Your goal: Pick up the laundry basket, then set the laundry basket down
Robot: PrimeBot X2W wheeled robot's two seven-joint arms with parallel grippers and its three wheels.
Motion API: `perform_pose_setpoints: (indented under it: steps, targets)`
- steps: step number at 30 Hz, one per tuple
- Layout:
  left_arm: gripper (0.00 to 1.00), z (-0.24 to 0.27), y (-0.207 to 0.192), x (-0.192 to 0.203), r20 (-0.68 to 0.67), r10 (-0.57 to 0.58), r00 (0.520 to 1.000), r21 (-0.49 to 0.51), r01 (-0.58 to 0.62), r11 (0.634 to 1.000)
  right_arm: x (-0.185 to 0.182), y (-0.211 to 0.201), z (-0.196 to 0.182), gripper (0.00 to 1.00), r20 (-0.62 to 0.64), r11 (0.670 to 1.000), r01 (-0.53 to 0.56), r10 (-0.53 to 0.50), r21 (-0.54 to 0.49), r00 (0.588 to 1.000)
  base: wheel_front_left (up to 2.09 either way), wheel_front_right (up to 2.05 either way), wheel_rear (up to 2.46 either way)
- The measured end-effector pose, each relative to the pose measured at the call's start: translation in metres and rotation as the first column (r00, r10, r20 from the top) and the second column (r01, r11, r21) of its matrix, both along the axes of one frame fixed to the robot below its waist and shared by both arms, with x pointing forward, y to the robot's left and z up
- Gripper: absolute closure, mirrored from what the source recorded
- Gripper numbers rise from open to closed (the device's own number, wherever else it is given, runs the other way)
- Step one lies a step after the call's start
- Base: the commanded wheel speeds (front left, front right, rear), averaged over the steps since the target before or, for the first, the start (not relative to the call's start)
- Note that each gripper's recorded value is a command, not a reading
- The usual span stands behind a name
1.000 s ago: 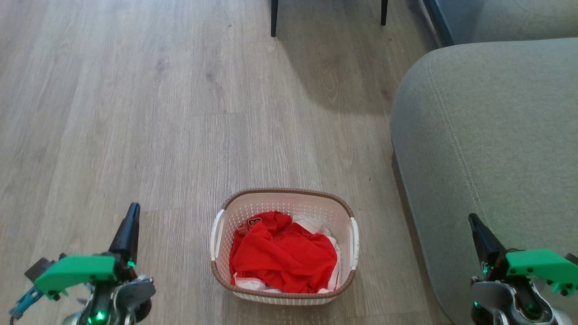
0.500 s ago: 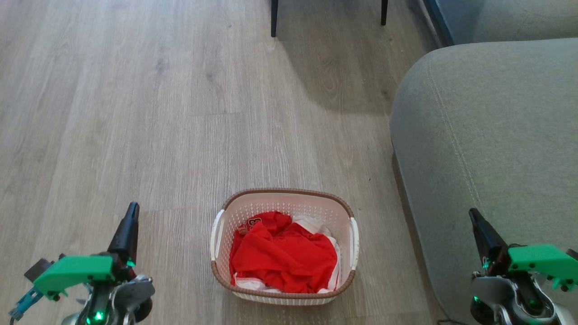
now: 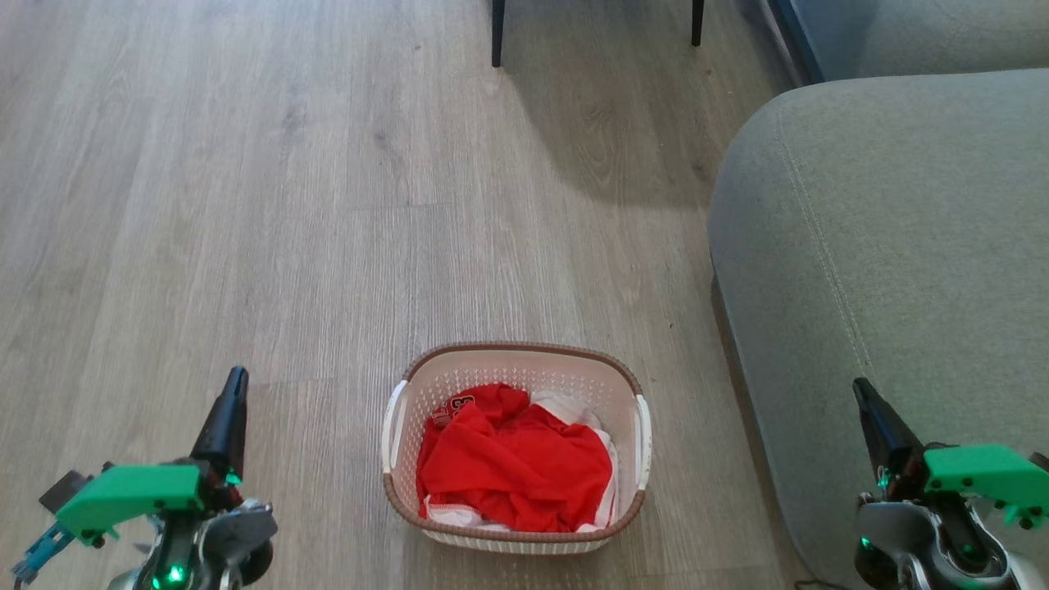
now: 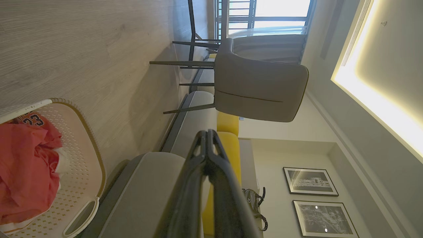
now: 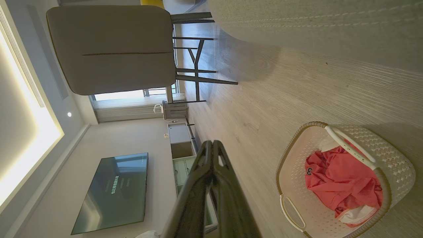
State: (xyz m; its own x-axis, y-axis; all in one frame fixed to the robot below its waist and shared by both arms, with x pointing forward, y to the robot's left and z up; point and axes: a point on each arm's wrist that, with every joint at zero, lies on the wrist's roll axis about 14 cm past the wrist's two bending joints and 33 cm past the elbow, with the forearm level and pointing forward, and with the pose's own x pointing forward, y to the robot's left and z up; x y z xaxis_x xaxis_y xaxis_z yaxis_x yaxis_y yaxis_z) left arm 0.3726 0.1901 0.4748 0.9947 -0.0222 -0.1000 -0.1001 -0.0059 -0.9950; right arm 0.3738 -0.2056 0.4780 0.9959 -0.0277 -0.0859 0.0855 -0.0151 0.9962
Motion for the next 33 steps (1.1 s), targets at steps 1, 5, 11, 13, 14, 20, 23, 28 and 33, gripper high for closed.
perform_pose_setpoints:
  steps: [1, 5, 11, 13, 14, 20, 23, 28, 33]
  targets:
    - [1.0, 0.0, 0.0003, 0.0, 0.0, 0.001, 1.0, 0.0, -0.001, 1.0, 0.0, -0.0001, 0.0, 1.0, 0.0, 1.0, 0.0, 0.0, 0.0, 1.0, 0.0, 0.0, 0.0]
    - [1.0, 0.0, 0.0008, 0.0, 0.0, 0.002, 1.0, 0.0, -0.002, 1.0, 0.0, 0.0001, 0.0, 1.0, 0.0, 1.0, -0.002, 0.002, 0.0, 1.0, 0.0, 0.0, 0.0]
    - [1.0, 0.0, 0.0009, 0.0, 0.0, 0.003, 1.0, -0.001, -0.003, 1.0, -0.0001, -0.0002, 0.0, 1.0, 0.0, 1.0, -0.001, 0.001, 0.001, 1.0, 0.0, 0.0, 0.0]
    - [1.0, 0.0, 0.0008, 0.0, 0.0, 0.003, 1.0, -0.001, -0.003, 1.0, -0.0001, -0.0004, 0.0001, 1.0, 0.0, 1.0, -0.001, 0.001, 0.001, 1.0, 0.0, 0.0, 0.0]
    - [1.0, 0.0, 0.0009, 0.0, 0.0, 0.003, 1.0, -0.001, -0.003, 1.0, -0.0001, -0.0006, 0.0, 1.0, 0.0, 1.0, 0.0, 0.0, 0.001, 1.0, 0.0, 0.0, 0.0]
    - [1.0, 0.0, 0.001, 0.0, 0.0, 0.004, 1.0, -0.002, -0.004, 1.0, -0.0001, -0.0008, 0.0001, 1.0, 0.0, 1.0, -0.001, 0.001, 0.001, 1.0, 0.0, 0.0, 0.0]
    - [1.0, 0.0, 0.0011, -0.0001, 0.0, 0.004, 1.0, -0.002, -0.004, 1.0, -0.0001, -0.001, 0.0001, 1.0, 0.0, 1.0, -0.001, 0.001, 0.0, 1.0, 0.0, 0.0, 0.0]
    - [1.0, 0.0, 0.0011, -0.0001, 0.0, 0.004, 1.0, 0.0, -0.004, 1.0, -0.0002, -0.0015, 0.0001, 1.0, 0.0, 1.0, 0.001, -0.001, 0.0, 1.0, 0.0, 0.0, 0.0]
    - [1.0, 0.0, 0.0006, -0.0001, 0.0, 0.001, 1.0, -0.001, -0.001, 1.0, -0.0002, -0.0023, 0.0001, 1.0, 0.0, 1.0, 0.003, -0.003, 0.0, 1.0, 0.0, 0.0, 0.0]
